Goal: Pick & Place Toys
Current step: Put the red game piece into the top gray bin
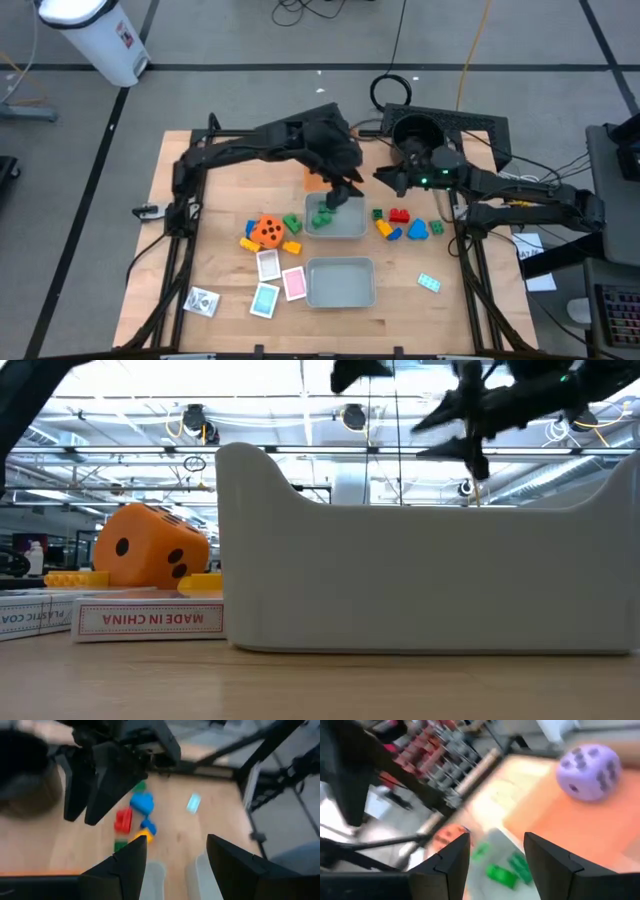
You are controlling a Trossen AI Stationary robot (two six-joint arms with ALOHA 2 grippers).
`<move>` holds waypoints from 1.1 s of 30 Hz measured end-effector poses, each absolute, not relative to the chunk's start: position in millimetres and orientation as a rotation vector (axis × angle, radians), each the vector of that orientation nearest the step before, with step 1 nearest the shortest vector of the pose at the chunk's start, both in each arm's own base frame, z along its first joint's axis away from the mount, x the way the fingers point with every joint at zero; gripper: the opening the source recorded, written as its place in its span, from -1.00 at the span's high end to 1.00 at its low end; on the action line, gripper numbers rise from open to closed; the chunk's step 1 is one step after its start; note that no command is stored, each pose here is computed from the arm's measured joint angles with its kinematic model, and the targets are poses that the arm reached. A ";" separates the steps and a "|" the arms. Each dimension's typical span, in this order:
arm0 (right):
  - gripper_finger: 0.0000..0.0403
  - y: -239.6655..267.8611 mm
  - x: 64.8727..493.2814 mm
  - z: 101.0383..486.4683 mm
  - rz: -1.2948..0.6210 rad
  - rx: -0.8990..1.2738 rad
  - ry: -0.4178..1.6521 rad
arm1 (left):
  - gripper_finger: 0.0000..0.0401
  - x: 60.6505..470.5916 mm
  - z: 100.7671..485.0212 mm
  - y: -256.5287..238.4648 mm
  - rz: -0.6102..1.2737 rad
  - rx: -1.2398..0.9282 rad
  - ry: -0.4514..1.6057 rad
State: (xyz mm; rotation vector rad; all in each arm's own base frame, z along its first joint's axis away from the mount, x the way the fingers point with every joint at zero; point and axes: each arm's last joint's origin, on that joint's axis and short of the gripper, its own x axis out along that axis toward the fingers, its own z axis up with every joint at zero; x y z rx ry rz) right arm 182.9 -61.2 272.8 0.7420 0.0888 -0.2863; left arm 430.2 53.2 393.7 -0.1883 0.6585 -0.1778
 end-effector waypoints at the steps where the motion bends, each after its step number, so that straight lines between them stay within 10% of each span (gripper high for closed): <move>1: 0.10 -61.1 183.0 277.0 -0.275 0.743 0.064 | -0.05 429.2 397.5 52.6 -0.175 -0.179 0.639; 33: 0.10 -35.2 172.2 345.9 -0.178 0.320 0.212 | -0.05 332.1 376.7 53.1 -0.023 -0.367 0.438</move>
